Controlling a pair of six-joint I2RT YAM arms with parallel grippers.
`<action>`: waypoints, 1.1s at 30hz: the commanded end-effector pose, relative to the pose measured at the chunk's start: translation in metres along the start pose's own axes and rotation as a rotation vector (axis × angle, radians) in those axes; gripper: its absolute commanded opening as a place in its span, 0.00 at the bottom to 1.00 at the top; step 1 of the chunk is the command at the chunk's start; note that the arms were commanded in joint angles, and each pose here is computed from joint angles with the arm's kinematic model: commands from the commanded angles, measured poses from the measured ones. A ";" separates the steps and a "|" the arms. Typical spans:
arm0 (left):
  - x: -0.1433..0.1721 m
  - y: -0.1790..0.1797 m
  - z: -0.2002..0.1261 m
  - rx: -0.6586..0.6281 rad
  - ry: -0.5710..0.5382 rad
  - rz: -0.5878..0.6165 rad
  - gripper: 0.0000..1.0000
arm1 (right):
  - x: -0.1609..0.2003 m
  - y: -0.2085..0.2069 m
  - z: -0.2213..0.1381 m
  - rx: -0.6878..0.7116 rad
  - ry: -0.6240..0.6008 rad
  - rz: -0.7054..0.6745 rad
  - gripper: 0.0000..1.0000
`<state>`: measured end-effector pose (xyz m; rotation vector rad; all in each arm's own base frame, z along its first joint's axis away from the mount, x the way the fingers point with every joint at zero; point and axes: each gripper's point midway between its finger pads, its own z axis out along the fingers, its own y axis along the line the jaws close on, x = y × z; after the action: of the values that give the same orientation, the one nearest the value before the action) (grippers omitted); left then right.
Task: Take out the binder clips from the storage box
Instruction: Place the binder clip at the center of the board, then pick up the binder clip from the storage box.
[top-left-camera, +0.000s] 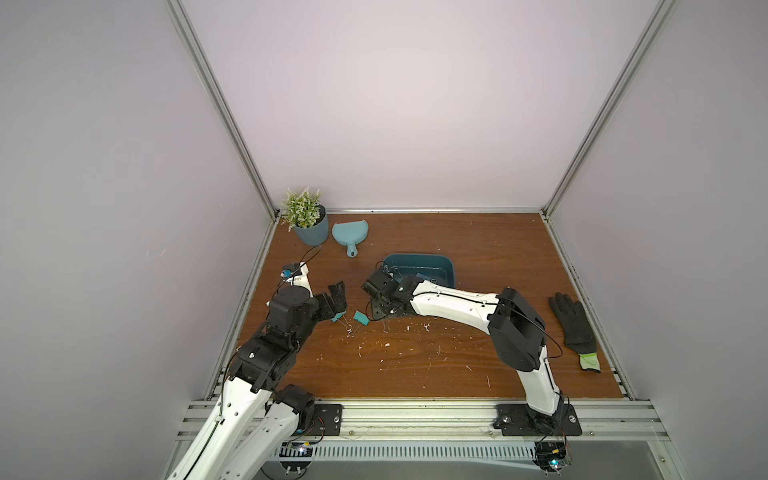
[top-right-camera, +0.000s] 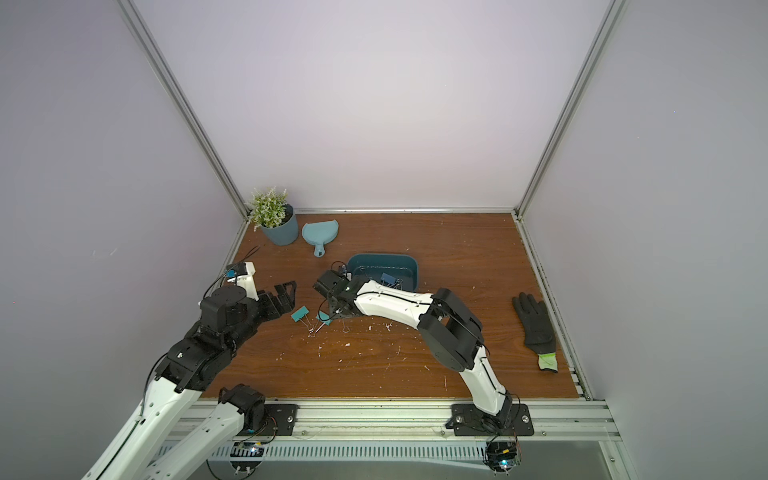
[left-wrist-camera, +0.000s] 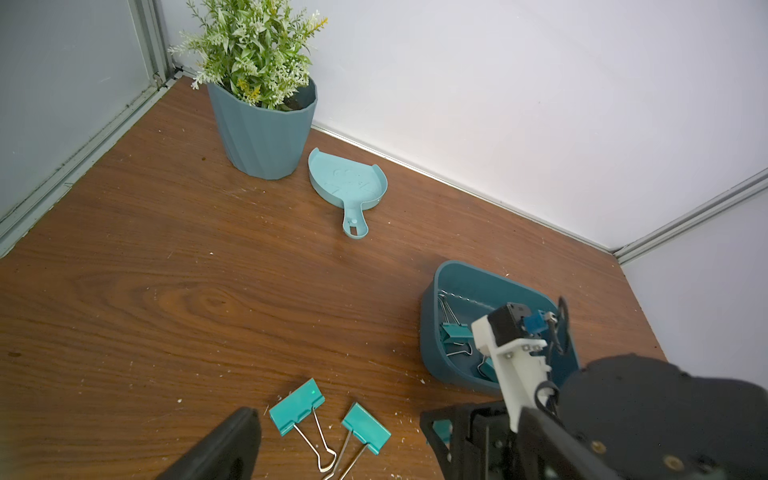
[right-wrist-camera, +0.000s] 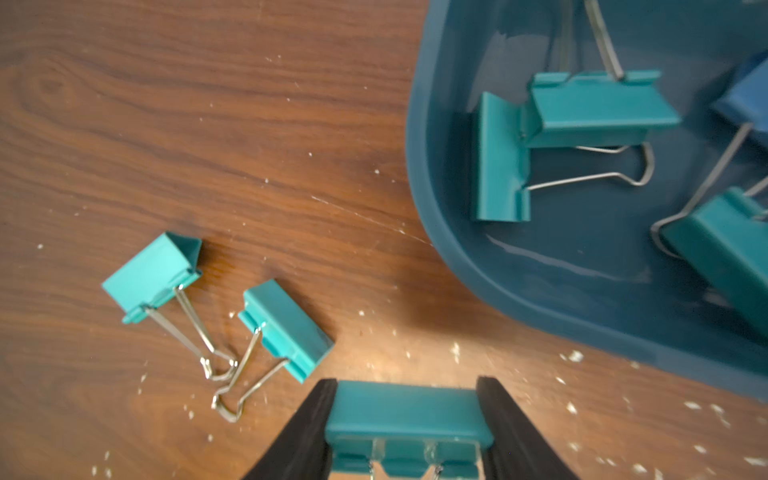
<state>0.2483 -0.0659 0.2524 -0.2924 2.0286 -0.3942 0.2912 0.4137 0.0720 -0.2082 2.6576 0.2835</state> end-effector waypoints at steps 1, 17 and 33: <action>0.010 0.005 -0.002 -0.010 0.027 0.017 1.00 | -0.006 0.013 0.006 -0.027 -0.015 0.031 0.55; 0.015 0.009 -0.003 -0.018 0.037 0.016 1.00 | -0.009 0.020 0.014 -0.015 -0.005 0.029 0.75; 0.027 -0.024 0.056 -0.006 0.176 -0.025 0.92 | -0.080 -0.069 -0.082 0.063 -0.193 0.055 0.99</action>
<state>0.2739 -0.0884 0.1973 -0.3143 2.2429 -0.3718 0.3293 0.3696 0.1610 -0.1043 2.5065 0.3095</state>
